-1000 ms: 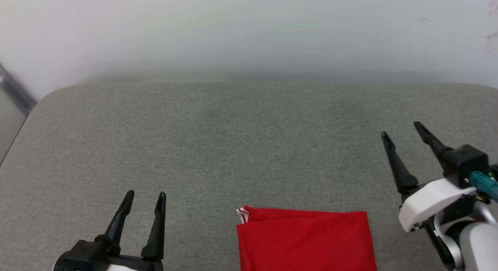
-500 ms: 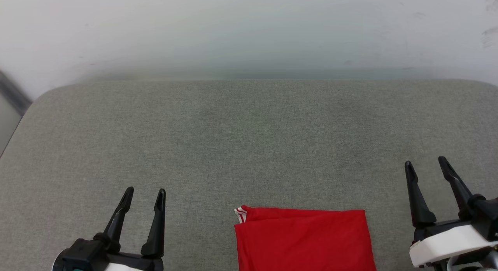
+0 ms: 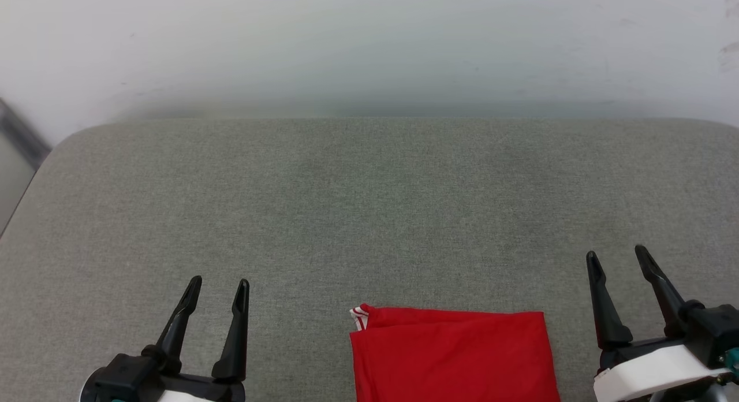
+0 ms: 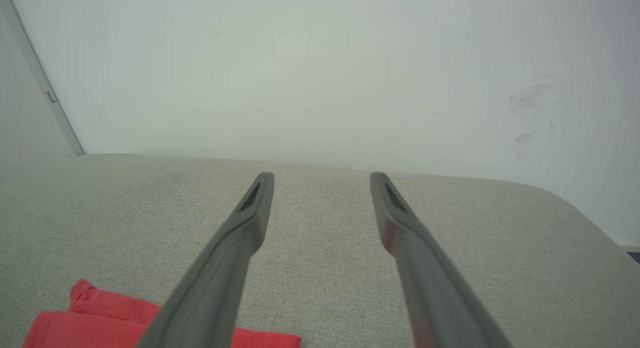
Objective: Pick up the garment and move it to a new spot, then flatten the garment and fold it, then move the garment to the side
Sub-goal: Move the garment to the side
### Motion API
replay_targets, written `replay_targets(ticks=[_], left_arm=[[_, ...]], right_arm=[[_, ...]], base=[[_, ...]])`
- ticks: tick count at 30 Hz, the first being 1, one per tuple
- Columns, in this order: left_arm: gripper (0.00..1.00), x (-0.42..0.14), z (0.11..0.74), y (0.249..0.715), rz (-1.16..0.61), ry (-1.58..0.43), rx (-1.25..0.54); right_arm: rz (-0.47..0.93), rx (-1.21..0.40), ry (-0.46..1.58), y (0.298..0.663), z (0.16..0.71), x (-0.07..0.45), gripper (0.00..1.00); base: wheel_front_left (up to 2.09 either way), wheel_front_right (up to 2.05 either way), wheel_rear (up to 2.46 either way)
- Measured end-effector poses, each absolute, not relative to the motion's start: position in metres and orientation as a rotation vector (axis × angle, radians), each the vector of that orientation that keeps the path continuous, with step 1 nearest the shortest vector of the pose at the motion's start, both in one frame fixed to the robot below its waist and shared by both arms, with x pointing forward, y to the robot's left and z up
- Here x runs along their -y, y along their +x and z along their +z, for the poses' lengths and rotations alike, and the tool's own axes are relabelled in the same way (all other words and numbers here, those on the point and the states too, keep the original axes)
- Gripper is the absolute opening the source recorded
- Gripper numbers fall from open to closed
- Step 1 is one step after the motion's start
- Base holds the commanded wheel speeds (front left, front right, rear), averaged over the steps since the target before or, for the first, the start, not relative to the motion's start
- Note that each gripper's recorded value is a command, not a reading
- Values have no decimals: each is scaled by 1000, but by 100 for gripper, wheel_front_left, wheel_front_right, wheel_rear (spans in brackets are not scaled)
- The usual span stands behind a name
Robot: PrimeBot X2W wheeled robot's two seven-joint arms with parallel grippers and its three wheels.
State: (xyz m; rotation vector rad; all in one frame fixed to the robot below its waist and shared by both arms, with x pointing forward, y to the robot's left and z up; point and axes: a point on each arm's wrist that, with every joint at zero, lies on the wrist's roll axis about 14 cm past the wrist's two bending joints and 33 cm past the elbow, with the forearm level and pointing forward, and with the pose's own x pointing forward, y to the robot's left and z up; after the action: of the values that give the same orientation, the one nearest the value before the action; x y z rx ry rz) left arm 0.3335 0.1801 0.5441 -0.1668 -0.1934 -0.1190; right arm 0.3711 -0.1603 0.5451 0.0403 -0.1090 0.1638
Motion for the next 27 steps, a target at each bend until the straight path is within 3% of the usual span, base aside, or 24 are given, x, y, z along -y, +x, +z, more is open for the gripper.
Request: replay_targets(ticks=[7,17,27], left_arm=[[100,-181,539,335,-114,-166,178],[100,-180,529,344,-116,-165,145],[100,-187,520,350,-83,-165,115]], right_arm=[[232,-21,-20,371,527,150,100],[354,-635,33,337,449,134,100],[340,-933,37,319,404,130,100]], base=[[0,0,0],[0,0,0],[0,0,0]])
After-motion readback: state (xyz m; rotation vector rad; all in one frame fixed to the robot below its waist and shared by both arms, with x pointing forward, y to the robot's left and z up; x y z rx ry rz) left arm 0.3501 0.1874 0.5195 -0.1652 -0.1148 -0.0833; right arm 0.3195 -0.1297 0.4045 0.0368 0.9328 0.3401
